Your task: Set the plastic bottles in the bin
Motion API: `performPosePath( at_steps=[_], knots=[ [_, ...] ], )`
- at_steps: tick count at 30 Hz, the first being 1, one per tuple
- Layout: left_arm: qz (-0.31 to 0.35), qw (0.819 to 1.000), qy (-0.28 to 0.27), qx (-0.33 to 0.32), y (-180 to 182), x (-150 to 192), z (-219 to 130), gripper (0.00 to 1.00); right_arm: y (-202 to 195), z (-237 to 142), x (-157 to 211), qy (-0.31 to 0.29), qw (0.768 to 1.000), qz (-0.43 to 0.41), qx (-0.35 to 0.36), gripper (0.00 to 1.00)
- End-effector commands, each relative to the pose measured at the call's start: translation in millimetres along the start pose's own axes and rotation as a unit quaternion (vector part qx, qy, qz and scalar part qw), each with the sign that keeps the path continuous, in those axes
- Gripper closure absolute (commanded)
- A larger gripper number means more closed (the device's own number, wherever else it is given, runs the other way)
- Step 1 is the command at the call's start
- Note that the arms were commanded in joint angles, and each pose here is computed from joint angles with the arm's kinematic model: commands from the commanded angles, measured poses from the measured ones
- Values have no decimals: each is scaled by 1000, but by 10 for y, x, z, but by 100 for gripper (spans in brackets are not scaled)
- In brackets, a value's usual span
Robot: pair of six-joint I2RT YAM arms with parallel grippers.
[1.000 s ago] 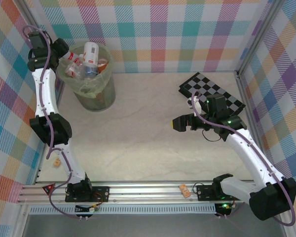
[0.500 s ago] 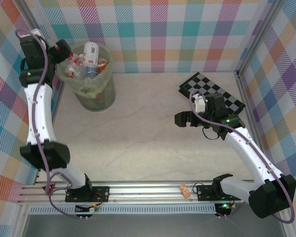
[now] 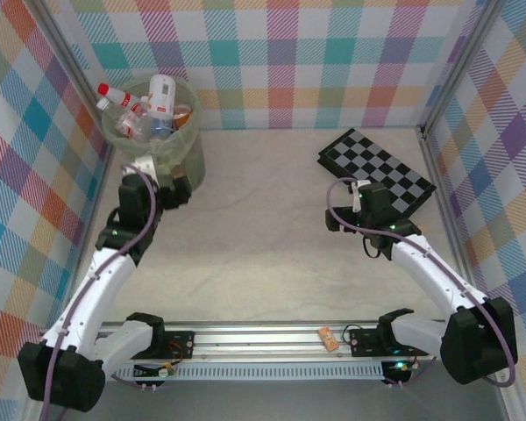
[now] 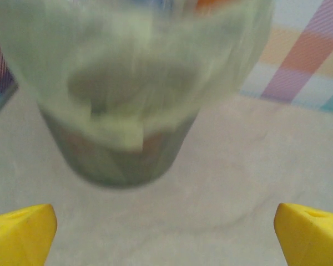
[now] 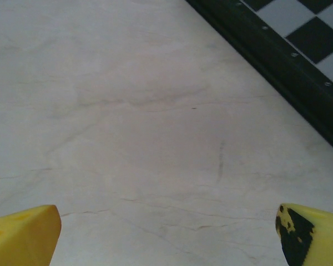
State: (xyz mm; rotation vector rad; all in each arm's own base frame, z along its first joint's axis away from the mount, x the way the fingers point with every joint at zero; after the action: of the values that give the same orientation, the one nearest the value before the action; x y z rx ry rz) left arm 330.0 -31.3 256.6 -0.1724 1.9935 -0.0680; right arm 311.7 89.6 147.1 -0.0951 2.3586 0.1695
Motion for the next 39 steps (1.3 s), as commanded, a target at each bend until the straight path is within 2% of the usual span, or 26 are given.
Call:
performPosePath(
  at_steps=[1, 9, 14, 18, 23, 26, 28, 32, 39],
  knots=[
    [6, 999, -34, -6, 69, 162, 1, 0, -212, 89, -177, -60, 997, -18, 55, 1],
    [62, 997, -20, -40, 183, 696, 510, 0, -461, 478, 17, -65, 993, -23, 91, 1],
    [55, 998, -8, -41, 218, 920, 821, 0, -500, 651, 44, -82, 992, -27, 91, 1],
    [43, 998, -7, -42, 301, 1076, 976, 0, -487, 670, -78, -120, 988, -38, 89, 1],
    [45, 998, -6, -47, 362, 1081, 1018, 0, -468, 716, -215, -160, 982, -54, 83, 1],
    [39, 998, -12, -53, 416, 1083, 1029, 0, -466, 768, -253, -163, 979, -87, 89, 1],
    [33, 998, -19, -58, 484, 1062, 1038, 0, -469, 769, -301, -196, 971, -97, 92, 1],
    [8, 997, -48, -59, 644, 1103, 1104, 0, -477, 726, -273, -202, 971, -90, 86, 1],
    [33, 997, -37, -51, 543, 1235, 1224, 0, -612, 672, -244, -218, 972, -55, 68, 1]
  ],
)
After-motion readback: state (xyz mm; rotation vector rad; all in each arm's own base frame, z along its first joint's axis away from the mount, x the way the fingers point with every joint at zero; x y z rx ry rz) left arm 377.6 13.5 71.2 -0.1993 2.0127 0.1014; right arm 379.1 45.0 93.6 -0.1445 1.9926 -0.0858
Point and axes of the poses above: each hand's point on the last joint's axis, 136 mm out from that joint toward the fingers, its own z axis out along the fingers, its own y axis along the line the jaws close on, x = y × z, the point moved 1 cm from there along -z, back along the fingers, and after that the axes turned 2 degrees about z, right-handed, at the moved point
